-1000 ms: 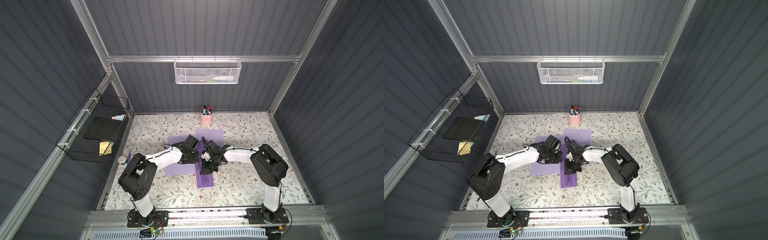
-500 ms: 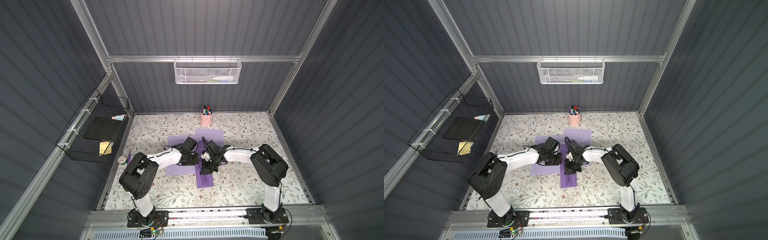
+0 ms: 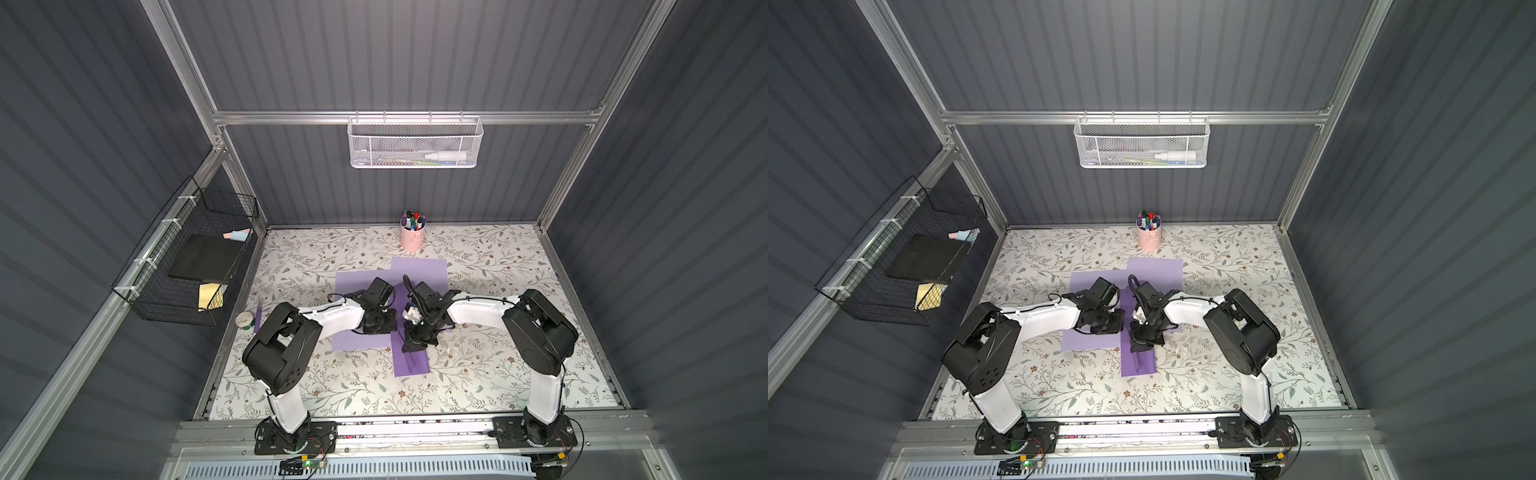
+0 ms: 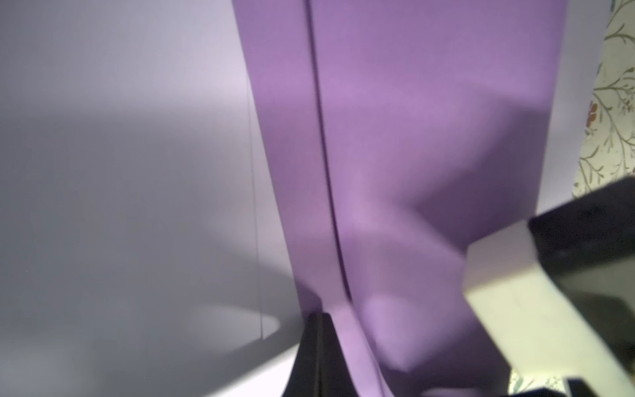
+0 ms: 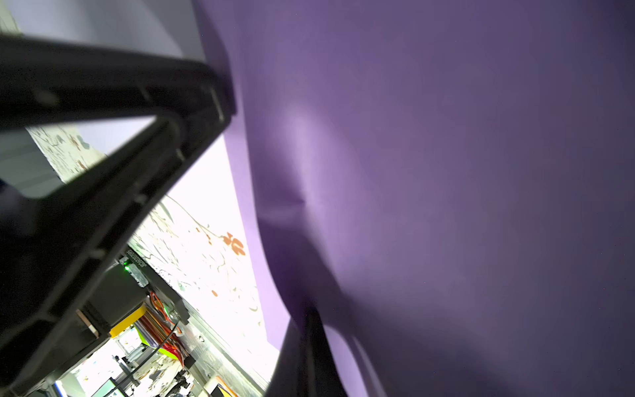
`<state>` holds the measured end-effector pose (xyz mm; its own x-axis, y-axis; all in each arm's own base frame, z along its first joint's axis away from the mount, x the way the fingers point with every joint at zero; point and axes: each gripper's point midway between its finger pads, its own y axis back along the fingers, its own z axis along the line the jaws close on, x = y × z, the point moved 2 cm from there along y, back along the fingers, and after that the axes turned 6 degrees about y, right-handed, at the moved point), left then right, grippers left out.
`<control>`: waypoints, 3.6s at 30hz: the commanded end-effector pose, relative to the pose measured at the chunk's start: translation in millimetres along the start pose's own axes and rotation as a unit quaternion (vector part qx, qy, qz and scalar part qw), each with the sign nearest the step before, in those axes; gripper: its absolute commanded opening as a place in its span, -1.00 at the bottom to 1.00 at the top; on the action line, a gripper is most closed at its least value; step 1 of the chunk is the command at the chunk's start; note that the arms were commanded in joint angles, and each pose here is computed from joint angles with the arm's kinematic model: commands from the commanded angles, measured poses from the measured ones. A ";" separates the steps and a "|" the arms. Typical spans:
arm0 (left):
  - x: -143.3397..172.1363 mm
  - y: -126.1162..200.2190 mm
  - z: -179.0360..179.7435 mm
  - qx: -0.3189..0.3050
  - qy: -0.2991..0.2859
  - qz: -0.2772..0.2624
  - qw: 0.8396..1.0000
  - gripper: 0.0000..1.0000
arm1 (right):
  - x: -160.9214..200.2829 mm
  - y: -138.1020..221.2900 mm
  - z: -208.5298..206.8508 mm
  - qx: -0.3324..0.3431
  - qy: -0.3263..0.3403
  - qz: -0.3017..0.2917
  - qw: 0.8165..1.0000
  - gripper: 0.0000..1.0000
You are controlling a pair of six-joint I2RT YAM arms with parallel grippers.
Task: Fold the rectangular paper in half along the long edge
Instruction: Fold the paper.
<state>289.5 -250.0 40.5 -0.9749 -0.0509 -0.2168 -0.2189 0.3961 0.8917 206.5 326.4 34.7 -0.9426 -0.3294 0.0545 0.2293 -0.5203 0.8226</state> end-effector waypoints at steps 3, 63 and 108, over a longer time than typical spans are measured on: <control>14.3 -11.8 16.2 -0.023 0.011 0.026 0.999 -1.00 | 2.3 9.6 11.5 0.006 0.017 -0.001 1.000 -1.00; 9.3 -0.5 9.0 0.026 0.016 0.018 0.999 -1.00 | -4.3 -13.5 3.5 0.014 0.001 0.019 1.000 -1.00; -3.5 20.6 2.7 0.030 0.027 -0.022 0.999 -0.84 | 1.7 -30.4 -3.2 0.024 -0.004 0.041 0.999 -1.00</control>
<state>282.7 -238.3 42.3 -0.9745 -0.0949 -0.2032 -0.2242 0.4396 0.8698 207.3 350.1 31.5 -0.9251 -0.3743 0.0643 0.2643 -0.5131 0.8167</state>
